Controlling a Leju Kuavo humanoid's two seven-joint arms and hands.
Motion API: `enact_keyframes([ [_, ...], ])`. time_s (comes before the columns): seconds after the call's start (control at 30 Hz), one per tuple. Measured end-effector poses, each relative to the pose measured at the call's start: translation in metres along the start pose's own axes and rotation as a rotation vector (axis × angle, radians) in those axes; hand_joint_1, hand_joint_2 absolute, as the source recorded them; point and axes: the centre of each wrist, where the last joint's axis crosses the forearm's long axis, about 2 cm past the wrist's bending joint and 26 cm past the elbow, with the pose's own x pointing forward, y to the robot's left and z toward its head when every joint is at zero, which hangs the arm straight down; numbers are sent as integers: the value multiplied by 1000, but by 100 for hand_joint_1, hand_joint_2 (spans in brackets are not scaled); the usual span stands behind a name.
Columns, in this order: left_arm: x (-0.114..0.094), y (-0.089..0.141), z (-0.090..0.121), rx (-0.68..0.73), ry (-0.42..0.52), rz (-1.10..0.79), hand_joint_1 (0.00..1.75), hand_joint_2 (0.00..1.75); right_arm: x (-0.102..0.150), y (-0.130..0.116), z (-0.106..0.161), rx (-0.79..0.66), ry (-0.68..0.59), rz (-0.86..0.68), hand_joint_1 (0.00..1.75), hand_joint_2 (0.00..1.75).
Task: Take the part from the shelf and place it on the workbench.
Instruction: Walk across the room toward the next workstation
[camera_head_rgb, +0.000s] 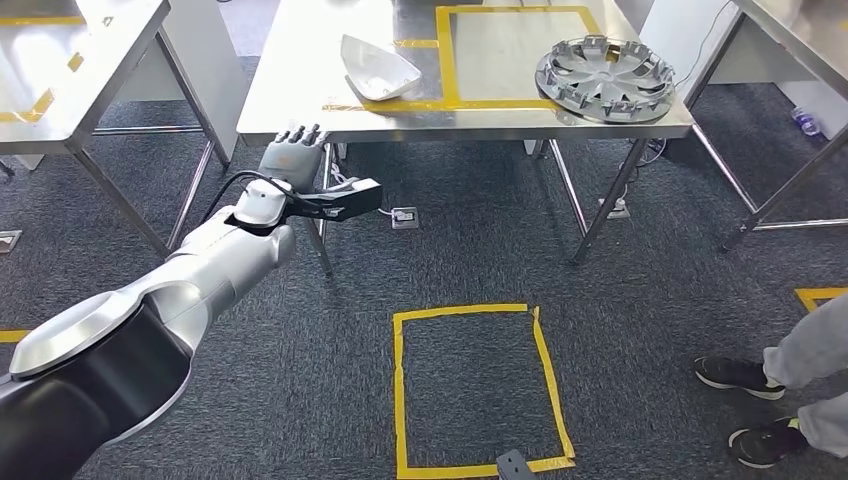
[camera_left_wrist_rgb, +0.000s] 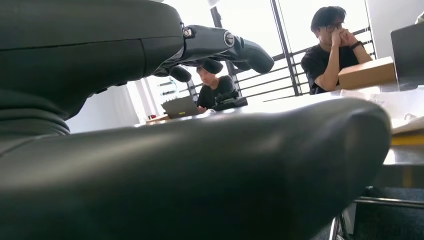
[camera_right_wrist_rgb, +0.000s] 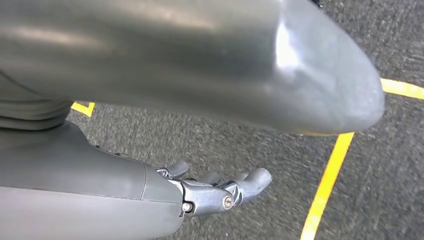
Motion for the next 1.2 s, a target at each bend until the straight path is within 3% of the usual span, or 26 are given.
enact_keyframes([
  [0.8, 38, 19, -7, 16, -113, 7, 0, 0, -11, -1, 0, -24, 11, -49, 0, 0],
  [1.2, 47, 27, -9, 25, -112, -4, 0, 0, -13, -1, 0, -24, 8, -57, 0, 0],
])
